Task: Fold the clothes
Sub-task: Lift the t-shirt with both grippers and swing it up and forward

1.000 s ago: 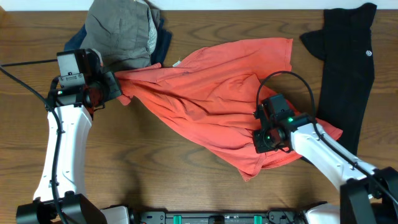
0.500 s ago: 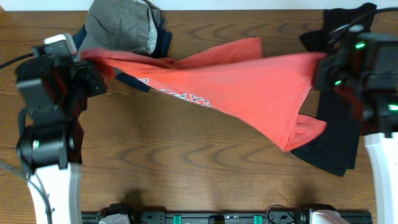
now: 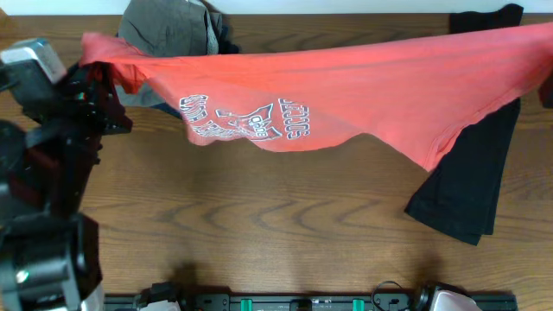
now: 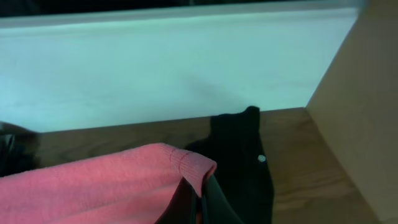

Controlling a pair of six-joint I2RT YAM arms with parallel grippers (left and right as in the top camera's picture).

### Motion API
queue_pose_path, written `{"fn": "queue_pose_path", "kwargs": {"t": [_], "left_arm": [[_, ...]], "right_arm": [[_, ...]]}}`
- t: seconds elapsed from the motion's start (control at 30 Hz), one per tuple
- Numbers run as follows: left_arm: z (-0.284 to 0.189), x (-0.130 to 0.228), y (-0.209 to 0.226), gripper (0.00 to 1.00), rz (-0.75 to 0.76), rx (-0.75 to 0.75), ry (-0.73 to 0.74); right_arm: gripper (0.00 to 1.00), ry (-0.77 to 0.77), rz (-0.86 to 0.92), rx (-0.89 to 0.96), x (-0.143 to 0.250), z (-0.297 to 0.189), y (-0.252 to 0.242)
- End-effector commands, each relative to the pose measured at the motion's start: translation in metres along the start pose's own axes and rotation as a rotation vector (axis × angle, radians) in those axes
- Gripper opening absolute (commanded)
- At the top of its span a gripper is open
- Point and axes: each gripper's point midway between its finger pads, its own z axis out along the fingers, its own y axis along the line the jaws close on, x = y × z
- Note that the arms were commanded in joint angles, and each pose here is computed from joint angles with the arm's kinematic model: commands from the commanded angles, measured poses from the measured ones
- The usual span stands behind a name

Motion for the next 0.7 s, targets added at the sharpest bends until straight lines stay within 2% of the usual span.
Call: {"fn": "queue_pose_path", "kwargs": {"t": [0.0,0.1,0.27,0.47,0.67], "left_arm": [[-0.017,-0.033,-0.023,0.06,0.007,0.056,-0.049],[-0.011,-0.041,-0.031,0.06,0.017,0.088,-0.024],[0.032,-0.032,-0.026,0.06,-0.011,0.135,0.068],[0.113,-0.005,0.011,0.06,-0.043,0.109,0.144],[0.179,0.001,0.025,0.06,-0.021,0.144,0.105]], "right_arm": [[0.01,-0.019,-0.053,0.015,-0.006,-0.01,-0.003],[0.01,0.005,-0.053,0.013,-0.002,-0.005,-0.004],[0.01,0.056,-0.057,-0.046,0.005,0.028,0.001],[0.01,0.119,-0.037,-0.111,0.016,0.114,-0.001],[0.01,0.095,0.001,-0.128,0.017,0.177,-0.005]]}}
